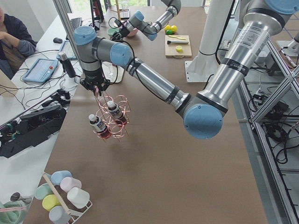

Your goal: Take tea from basket to plate

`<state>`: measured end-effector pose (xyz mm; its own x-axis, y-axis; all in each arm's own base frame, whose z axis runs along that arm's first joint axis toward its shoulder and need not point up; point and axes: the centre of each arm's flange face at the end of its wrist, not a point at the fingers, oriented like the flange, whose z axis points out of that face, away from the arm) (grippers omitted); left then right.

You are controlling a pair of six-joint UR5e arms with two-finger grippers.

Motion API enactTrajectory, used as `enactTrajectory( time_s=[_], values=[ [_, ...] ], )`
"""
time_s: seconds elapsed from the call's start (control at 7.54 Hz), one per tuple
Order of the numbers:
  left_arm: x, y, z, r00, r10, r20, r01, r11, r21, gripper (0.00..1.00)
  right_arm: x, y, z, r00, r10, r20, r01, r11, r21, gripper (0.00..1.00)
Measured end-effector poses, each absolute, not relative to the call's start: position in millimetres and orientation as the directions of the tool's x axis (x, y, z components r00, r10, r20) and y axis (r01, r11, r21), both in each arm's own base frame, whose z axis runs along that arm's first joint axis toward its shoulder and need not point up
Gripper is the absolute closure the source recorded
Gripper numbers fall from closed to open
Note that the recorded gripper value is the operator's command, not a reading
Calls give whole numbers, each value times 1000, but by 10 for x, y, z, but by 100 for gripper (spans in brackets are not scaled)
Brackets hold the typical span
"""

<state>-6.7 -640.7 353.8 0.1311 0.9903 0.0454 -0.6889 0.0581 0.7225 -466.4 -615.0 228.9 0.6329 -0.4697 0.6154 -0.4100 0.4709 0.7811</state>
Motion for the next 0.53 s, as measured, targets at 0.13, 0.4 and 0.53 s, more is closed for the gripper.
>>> enactTrajectory(
  time_s=[0.13, 0.4, 0.53],
  values=[
    [-162, -6449, 3684, 132, 991, 29, -691, 71, 720, 100, -4659, -6146, 2280, 632, -471, 616, -411, 470, 781, 0],
    [-275, -6438, 3991, 137, 990, -13, -693, 106, 713, 100, -4581, -6178, 2246, 634, -474, 612, -406, 470, 784, 0],
    [-295, -6448, 4112, 139, 990, -31, -694, 119, 710, 100, -4396, -6214, 2136, 634, -476, 610, -379, 497, 781, 0]
  ],
)
